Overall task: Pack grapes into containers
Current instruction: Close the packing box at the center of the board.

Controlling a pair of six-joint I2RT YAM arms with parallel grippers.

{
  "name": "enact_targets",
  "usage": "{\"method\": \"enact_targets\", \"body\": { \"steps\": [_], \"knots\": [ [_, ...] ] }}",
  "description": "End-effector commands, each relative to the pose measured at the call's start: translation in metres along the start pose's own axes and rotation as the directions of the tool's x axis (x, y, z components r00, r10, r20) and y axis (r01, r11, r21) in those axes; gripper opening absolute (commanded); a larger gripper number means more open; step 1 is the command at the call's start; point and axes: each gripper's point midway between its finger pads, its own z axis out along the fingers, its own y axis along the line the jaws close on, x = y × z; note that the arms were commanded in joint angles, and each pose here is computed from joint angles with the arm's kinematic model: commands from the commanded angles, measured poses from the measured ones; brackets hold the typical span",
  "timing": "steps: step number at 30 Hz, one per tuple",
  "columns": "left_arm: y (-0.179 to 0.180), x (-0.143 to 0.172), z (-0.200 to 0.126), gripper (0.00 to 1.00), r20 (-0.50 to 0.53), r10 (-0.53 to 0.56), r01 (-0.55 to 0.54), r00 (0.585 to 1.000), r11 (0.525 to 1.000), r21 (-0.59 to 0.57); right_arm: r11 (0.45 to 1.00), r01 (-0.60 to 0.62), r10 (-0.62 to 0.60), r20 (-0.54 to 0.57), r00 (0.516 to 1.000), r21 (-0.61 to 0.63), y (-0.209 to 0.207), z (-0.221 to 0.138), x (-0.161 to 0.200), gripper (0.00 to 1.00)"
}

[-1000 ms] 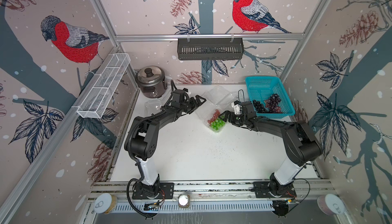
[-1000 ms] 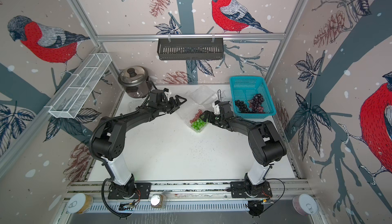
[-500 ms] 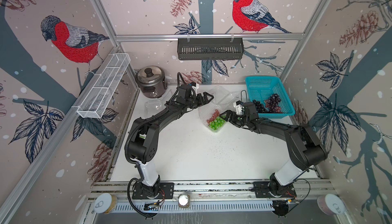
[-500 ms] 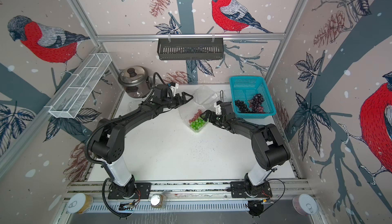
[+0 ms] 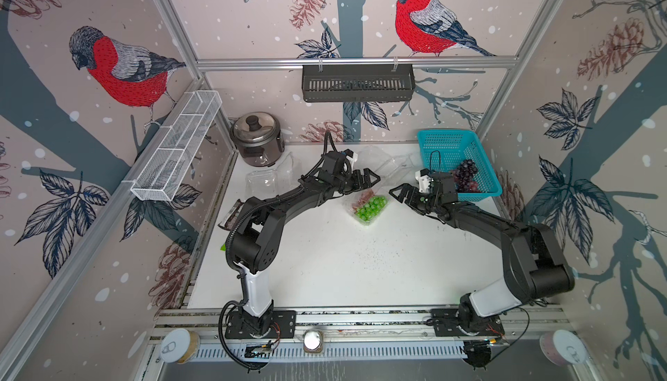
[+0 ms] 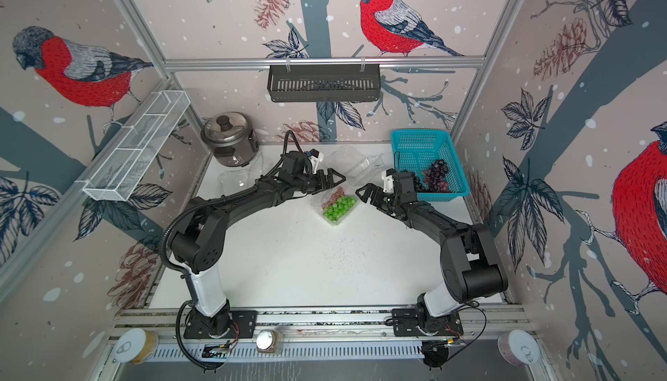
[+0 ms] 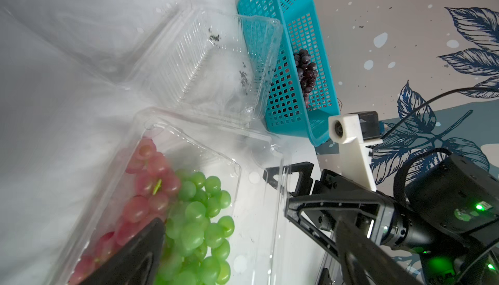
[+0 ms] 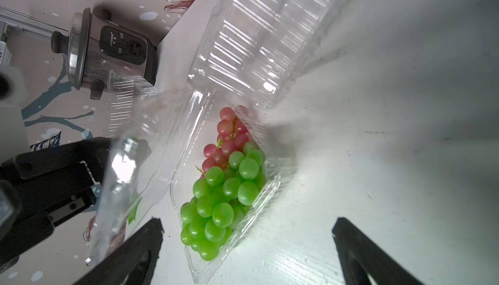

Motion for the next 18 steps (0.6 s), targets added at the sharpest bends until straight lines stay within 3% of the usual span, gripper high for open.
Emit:
{"method": "enact_targets", "body": {
  "steps": [1, 18],
  "knots": [
    [-0.007, 0.002, 0.005, 0.97, 0.011, -0.021, 0.021, 1.000, 0.999, 0.040, 1.000, 0.012, -0.012, -0.012, 1.000, -0.005, 0.000, -0.001, 0.002, 1.00],
    [0.003, 0.047, 0.023, 0.97, -0.062, -0.080, 0.082, 0.995, 0.996, 0.028, 0.999, 0.029, -0.030, -0.025, 0.999, -0.016, 0.005, 0.022, -0.006, 1.00]
  ]
}}
